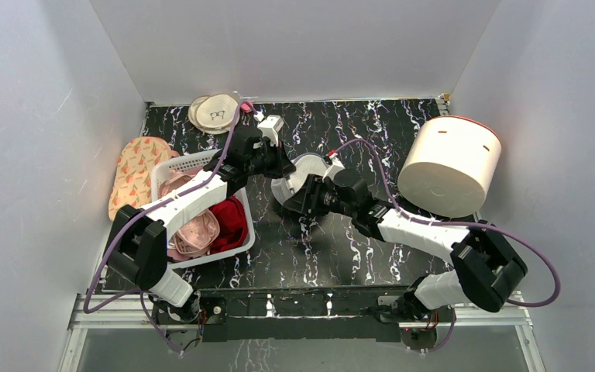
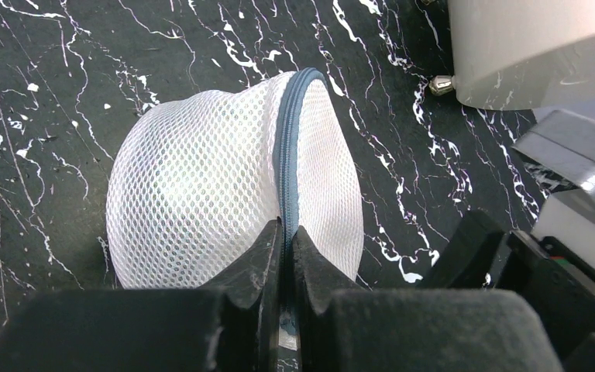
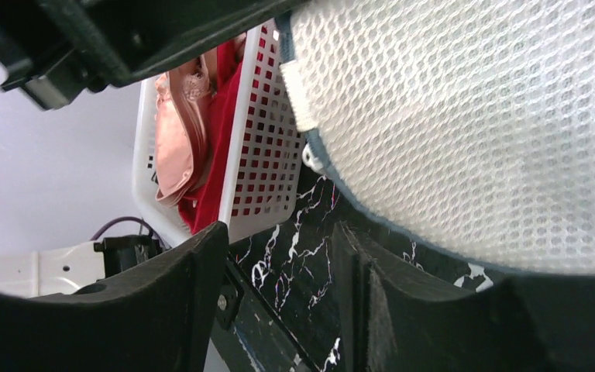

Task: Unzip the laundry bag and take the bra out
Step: Unzip the laundry bag at the center of the board.

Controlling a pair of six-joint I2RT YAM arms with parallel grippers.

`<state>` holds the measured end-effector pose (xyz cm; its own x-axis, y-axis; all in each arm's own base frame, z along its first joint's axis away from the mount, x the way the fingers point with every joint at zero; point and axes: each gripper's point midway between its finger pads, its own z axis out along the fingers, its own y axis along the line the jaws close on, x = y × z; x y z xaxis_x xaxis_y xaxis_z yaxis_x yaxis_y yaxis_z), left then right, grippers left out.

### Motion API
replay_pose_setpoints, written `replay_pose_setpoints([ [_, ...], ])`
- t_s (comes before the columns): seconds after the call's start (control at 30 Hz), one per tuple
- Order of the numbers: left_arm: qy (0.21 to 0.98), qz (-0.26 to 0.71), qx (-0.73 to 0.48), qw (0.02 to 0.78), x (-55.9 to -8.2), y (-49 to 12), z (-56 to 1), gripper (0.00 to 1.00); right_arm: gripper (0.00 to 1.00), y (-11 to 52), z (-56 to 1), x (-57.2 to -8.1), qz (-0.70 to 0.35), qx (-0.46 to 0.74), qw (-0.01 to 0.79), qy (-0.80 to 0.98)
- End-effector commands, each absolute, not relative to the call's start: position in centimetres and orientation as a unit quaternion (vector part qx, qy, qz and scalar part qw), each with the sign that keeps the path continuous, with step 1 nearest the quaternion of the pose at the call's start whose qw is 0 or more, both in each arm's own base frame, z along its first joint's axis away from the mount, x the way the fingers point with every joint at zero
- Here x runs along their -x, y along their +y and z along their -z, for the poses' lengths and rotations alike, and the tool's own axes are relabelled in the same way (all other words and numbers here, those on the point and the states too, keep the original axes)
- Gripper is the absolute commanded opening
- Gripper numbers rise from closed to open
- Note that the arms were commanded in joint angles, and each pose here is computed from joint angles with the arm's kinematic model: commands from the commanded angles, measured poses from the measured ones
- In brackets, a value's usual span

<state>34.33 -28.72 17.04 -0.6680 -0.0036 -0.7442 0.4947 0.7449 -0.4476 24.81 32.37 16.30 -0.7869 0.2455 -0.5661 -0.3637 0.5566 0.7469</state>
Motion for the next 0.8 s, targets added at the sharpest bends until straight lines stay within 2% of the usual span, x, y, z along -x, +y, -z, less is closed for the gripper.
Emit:
replay_pose_setpoints([
  [0.0, 0.836, 0.345, -0.138, 0.404, -34.1, -28.8, -19.7, 0.0, 0.49, 34.0, -19.2, -26.4, -0.516, -0.002, 0.361, 0.777],
  [0.37, 0.853, 0.357, -0.085, 0.37, -33.9, -29.1, -19.0, 0.0, 0.48, 31.7, -17.5, -29.1, -0.443, -0.092, 0.432, 0.78],
  [0.77, 0.86, 0.362, -0.069, 0.353, -33.8, -29.3, -18.7, 0.0, 0.45, 31.5, -18.6, -30.5, -0.42, -0.075, 0.473, 0.771],
])
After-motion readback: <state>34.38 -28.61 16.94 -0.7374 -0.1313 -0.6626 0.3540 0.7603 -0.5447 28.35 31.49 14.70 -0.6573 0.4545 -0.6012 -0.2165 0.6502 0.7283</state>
